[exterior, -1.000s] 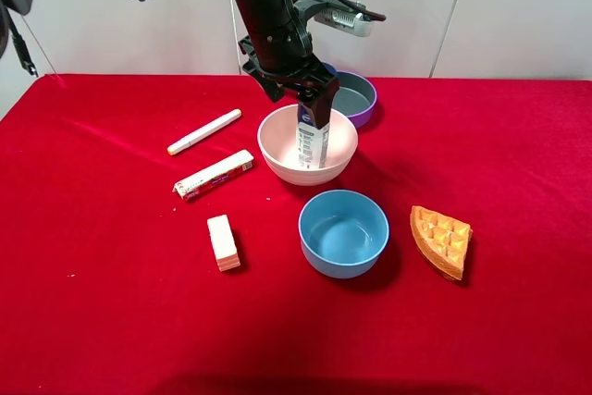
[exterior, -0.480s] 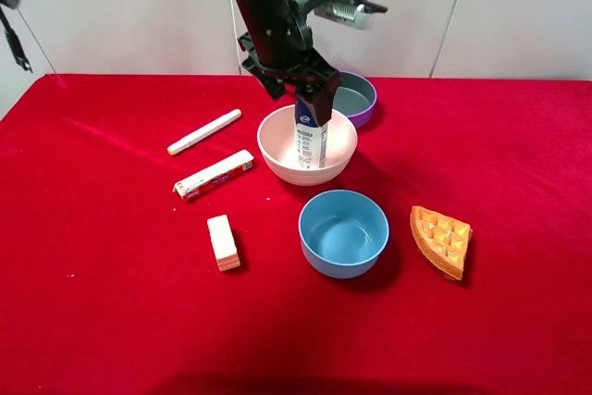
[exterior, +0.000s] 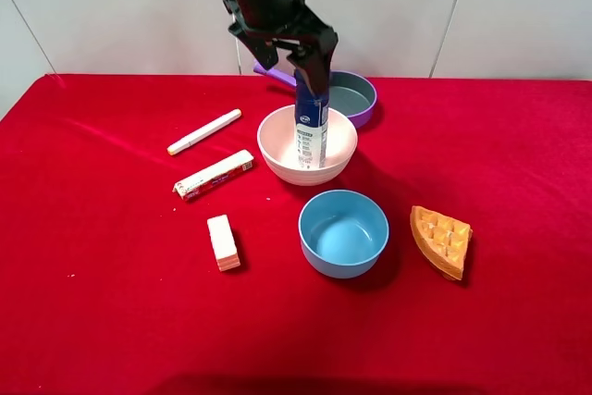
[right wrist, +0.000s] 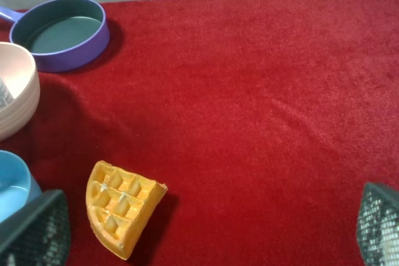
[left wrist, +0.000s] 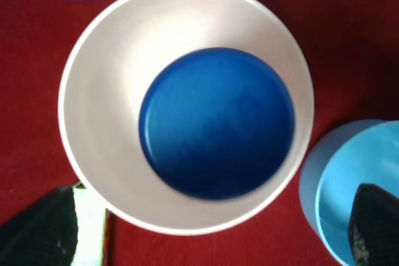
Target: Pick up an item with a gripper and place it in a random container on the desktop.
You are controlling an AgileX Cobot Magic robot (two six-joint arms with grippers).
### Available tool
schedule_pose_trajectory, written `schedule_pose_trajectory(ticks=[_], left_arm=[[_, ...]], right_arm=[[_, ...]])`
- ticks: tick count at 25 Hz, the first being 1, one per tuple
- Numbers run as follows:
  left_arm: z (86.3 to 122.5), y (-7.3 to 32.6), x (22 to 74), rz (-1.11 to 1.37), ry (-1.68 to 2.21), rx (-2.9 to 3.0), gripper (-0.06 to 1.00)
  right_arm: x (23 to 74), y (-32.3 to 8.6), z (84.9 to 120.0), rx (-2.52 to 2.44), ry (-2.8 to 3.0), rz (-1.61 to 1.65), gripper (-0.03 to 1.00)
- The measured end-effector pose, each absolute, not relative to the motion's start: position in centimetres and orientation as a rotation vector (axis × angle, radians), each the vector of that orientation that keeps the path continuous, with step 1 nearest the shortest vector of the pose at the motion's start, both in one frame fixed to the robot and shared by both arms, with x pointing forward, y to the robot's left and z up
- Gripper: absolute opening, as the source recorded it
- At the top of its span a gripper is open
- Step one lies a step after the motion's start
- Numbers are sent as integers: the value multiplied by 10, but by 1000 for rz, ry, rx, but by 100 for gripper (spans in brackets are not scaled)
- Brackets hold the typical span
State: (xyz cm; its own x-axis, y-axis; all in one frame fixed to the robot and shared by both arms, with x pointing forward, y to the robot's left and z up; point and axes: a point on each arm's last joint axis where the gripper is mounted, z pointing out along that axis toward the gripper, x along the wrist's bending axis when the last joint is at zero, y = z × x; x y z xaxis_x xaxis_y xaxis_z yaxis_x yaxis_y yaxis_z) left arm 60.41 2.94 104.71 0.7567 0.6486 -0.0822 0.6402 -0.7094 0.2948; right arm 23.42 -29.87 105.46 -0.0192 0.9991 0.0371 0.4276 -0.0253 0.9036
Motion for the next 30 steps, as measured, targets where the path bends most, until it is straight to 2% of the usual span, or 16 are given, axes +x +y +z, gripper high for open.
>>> schedule_pose_trajectory(ticks=[13,23,30], left_arm=[[1092,42,587,97,977,2607,86],[1149,60,561,191,924,2503,86],[1164,84,527,192,928,2503,86]], right_arm=[[234,-299,1055,1540,1534,1011,69],[234,-299,1055,1540,1534,1011,69],[234,-299,1055,1540,1534,1011,69]])
